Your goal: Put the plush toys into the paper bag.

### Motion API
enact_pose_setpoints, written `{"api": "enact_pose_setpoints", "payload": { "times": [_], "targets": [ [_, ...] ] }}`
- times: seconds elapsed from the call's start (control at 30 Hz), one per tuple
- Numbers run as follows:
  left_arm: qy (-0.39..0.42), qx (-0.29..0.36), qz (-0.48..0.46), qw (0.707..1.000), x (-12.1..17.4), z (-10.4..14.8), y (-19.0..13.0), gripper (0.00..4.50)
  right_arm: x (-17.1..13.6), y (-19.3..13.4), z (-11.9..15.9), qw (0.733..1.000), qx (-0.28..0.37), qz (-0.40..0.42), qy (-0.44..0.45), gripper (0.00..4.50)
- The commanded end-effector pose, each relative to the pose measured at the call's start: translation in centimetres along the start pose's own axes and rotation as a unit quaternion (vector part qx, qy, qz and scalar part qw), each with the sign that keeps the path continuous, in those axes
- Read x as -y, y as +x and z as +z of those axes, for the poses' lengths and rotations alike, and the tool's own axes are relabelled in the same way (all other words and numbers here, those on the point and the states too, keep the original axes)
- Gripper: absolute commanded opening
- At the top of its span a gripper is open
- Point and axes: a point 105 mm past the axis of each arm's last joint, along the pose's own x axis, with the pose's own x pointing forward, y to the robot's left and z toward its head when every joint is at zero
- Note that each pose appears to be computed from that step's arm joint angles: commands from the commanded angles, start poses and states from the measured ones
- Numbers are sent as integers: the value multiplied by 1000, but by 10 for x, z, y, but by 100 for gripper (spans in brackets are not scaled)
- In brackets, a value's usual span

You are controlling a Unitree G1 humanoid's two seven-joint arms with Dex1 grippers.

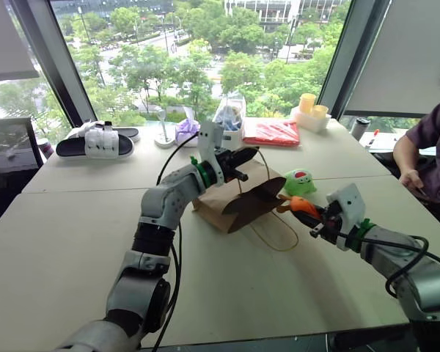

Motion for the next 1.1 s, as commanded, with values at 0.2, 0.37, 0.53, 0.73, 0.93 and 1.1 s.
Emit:
{"api": "enact_pose_setpoints", "payload": {
  "times": [0.2, 0.37, 0.53, 0.73, 0.93, 1.1],
  "targets": [
    [-26, 14, -82, 996, 31, 13, 6, 0, -20, 43, 20, 999, 28, 32, -16, 94],
    [-18, 15, -103, 994, 40, 16, 1, 0, -16, 81, 18, 997, 17, 26, -75, 94],
    [-78, 71, -89, 990, 34, 42, -2, 0, -8, 103, 21, 994, 14, 11, -112, 166],
    [-133, 112, -61, 983, 20, 61, -7, 0, -7, 104, 28, 993, 31, 17, -117, 445],
    [-113, 93, -47, 988, 16, 52, -6, 0, -13, 70, 46, 992, 77, 51, -84, 445],
    [-90, 60, -6, 994, 3, 34, -2, 0, -15, 14, 72, 986, 133, 94, 21, 445]
  ]
}}
